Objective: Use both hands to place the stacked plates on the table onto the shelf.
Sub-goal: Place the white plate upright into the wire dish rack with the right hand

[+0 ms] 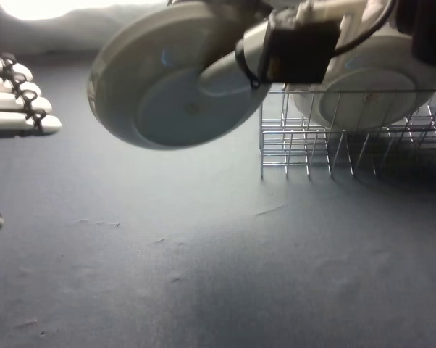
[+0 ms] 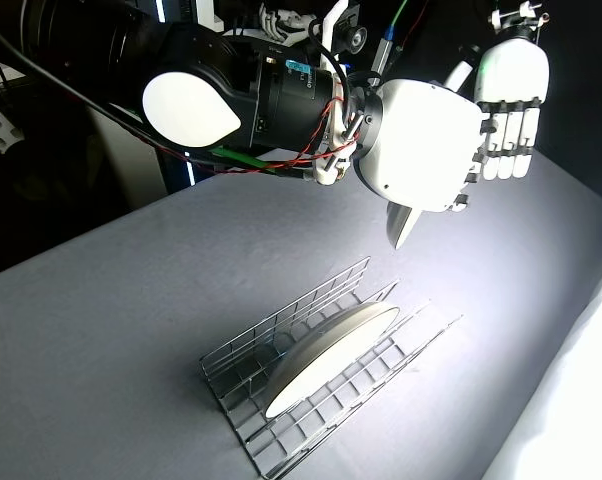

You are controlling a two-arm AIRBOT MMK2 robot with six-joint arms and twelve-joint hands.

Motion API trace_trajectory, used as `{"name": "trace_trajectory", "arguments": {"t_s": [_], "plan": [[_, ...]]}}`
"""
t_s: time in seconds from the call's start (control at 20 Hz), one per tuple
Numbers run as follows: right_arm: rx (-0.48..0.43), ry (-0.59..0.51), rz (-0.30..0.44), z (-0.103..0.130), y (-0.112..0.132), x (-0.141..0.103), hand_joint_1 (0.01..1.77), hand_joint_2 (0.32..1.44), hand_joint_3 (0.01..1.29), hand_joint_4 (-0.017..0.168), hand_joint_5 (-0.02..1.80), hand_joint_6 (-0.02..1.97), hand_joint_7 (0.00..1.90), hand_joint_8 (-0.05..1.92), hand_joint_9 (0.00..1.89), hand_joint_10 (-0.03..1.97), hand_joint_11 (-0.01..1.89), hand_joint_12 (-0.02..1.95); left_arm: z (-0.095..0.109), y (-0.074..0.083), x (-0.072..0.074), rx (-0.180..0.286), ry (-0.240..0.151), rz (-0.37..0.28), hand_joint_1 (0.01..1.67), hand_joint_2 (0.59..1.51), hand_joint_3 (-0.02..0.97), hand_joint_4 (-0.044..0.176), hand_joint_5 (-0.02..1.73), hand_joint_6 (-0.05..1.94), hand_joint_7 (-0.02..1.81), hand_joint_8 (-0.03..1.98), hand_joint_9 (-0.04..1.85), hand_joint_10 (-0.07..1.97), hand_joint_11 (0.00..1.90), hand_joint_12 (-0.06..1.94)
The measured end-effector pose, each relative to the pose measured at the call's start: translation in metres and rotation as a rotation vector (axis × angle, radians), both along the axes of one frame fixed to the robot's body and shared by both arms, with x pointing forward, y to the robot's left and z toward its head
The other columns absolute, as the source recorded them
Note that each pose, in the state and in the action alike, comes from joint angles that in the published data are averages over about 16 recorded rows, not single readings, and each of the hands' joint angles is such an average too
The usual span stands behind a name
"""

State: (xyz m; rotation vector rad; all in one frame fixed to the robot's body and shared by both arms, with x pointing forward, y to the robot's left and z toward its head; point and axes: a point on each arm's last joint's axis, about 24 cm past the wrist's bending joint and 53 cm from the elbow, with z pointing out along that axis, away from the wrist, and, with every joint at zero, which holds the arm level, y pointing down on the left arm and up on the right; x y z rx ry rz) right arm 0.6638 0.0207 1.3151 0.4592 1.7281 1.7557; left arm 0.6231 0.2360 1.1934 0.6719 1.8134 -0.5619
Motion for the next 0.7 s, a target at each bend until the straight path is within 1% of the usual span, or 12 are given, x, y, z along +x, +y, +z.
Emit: {"name": "trace_trajectory", "arguments": {"t_s": [0.3, 0.7], "plan": [[0.016, 0.047, -0.021, 0.002, -0.010, 0.005, 1.36, 1.02, 0.01, -0.006, 0.87, 1.04, 0.98, 0.91, 0.97, 1.12, 0.76, 1.23, 0.001, -0.002, 0.001, -0.011, 0.011, -0.001, 0.02, 1.068, 0.011, 0.001, 0.17, 0.01, 0.18, 0.00, 0.16, 0.01, 0.02, 0.30], [0.023, 0.060, -0.064, 0.008, -0.036, 0.011, 1.37, 1.02, 0.01, -0.007, 0.86, 1.07, 0.98, 0.92, 0.97, 1.13, 0.76, 1.23, -0.001, -0.003, 0.001, -0.016, 0.024, -0.002, 0.02, 1.069, 0.012, 0.000, 0.17, 0.01, 0.18, 0.00, 0.16, 0.01, 0.02, 0.28]]}}
